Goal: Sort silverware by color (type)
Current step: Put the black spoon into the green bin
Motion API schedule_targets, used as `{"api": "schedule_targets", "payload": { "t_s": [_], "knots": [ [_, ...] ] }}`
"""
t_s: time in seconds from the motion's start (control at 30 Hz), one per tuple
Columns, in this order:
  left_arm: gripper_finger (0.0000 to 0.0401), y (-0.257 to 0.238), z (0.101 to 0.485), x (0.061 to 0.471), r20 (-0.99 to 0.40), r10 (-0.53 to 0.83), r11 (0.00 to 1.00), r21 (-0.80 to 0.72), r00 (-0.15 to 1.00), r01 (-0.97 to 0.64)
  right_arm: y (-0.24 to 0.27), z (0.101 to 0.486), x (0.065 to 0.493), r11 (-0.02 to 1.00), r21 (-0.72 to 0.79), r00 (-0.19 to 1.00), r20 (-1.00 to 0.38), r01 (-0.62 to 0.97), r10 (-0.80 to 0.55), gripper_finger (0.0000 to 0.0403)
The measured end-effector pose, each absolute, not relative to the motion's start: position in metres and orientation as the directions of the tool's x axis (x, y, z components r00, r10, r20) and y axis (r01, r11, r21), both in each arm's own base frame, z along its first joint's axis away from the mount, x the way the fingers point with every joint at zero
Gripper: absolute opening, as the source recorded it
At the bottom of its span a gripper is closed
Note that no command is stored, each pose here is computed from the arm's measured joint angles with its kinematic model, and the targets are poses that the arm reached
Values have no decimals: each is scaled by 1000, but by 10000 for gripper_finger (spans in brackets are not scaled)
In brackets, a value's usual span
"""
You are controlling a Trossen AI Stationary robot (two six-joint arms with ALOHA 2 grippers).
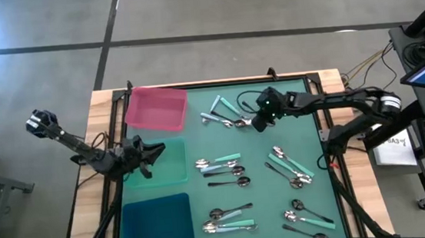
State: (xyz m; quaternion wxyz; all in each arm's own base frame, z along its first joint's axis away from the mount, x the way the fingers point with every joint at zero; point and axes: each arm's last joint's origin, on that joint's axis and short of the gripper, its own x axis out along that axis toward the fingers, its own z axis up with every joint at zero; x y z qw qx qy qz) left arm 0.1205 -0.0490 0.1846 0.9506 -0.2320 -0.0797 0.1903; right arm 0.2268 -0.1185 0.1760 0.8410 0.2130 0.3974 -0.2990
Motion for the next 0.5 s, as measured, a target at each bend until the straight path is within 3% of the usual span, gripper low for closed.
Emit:
{"api": "schedule_targets", "payload": {
  "t_s": [0.23, 0.5],
  "knots": [
    [45, -50, 201, 157, 22, 355, 885, -330, 934, -329, -112, 203, 226, 781, 201, 652, -690, 591, -315, 9],
    [78, -49, 218, 217, -38, 397, 904, -153, 917, -398, -93, 219, 245, 896, 256, 823, -539, 361, -177, 9]
  ]
}}
